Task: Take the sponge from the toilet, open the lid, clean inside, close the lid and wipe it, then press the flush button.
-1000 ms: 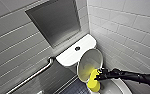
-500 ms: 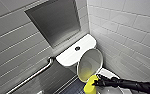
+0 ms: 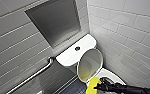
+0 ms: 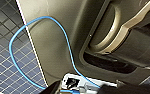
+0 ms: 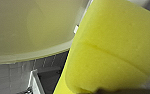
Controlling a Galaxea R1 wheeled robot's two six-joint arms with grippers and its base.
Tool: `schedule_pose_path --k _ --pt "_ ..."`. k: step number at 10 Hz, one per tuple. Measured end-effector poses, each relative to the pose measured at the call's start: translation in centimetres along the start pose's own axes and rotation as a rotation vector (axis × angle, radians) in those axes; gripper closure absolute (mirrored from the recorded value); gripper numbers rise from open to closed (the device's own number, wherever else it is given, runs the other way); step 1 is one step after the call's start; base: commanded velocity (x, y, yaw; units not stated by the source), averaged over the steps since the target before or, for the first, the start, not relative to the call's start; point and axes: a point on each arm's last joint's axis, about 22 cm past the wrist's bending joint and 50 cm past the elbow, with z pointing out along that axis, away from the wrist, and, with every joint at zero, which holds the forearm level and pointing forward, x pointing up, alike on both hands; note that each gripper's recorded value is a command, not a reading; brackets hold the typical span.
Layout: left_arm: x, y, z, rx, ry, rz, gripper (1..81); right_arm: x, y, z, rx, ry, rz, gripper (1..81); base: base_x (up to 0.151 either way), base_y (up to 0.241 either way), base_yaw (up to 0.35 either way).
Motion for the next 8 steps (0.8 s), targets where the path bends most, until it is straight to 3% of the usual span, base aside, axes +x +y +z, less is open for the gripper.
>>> schedule_pose_path --k 4,6,8 --pt "0.0 0.0 0.0 0.000 0.000 0.000 1.0 -1.6 5.6 -3.7 -0.011 0.068 0.042 81.1 0.000 0.000 0.000" --pt "0.0 0.0 0.0 0.000 0.000 0.000 1.0 -3.6 5.7 -4.8 0.008 0.054 0.033 81.1 0.000 0.000 0.000" --pt "0.0 0.0 0.0 0.000 0.000 0.000 1.0 -5.1 7.3 -7.1 -0.009 0.041 0.031 81.1 0.000 0.000 0.000"
